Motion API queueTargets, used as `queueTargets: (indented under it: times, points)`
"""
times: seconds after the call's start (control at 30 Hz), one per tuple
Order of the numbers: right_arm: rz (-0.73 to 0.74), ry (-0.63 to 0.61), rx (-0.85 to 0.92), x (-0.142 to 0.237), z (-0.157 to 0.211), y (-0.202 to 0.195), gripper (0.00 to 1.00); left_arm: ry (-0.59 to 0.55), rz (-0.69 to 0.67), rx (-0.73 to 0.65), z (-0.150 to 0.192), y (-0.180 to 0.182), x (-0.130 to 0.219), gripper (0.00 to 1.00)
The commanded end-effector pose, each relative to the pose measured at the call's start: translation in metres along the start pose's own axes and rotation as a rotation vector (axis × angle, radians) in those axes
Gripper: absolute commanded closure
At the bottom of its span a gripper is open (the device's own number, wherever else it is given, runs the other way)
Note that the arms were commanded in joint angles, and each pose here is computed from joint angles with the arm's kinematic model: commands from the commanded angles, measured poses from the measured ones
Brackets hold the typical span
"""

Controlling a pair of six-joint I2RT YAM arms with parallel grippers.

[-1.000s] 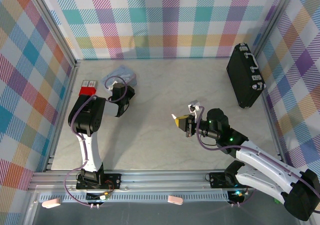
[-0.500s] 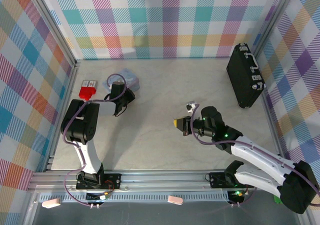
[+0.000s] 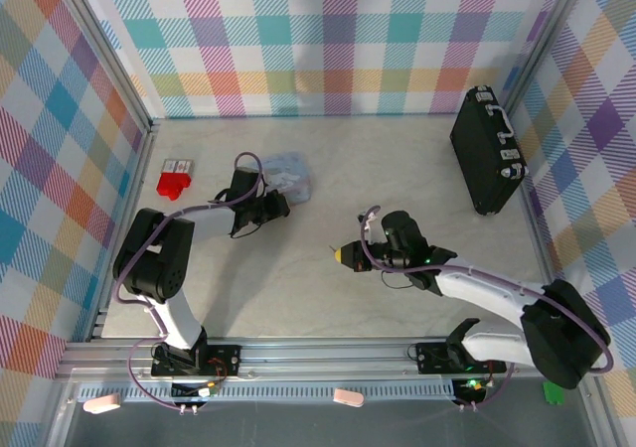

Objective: Unlock a padlock with a key

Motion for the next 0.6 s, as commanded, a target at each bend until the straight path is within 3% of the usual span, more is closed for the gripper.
queueTargets:
  times: [0.0,0.37,0.57]
  points:
    - [-0.053,0.029,-0.062,-0.009,-0.001,-0.005,1.00,0.019,0.115,-0.044,0.003,-0.019,0.014,1.00]
    - [-0.151,0.055,-0.152,-0.036,-0.017,-0.027,1.00,0.078,0.256,-0.076,0.016,-0.040,0.017,1.00]
    - [-0.206,0.057,-0.236,-0.045,-0.027,-0.042,1.00,0.114,0.261,-0.075,0.023,-0.042,0.019,1.00]
Point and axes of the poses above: each hand's point on the last joint's axis, 136 mm out from that joint toward the fingers, its own x axis back along the fingers, its own y axis along the line the jaws close on, z = x × y, the point moved 9 cm from there along x, back along the fingers, and after that the axes turned 11 degrees about -x, right-handed, at the moved point
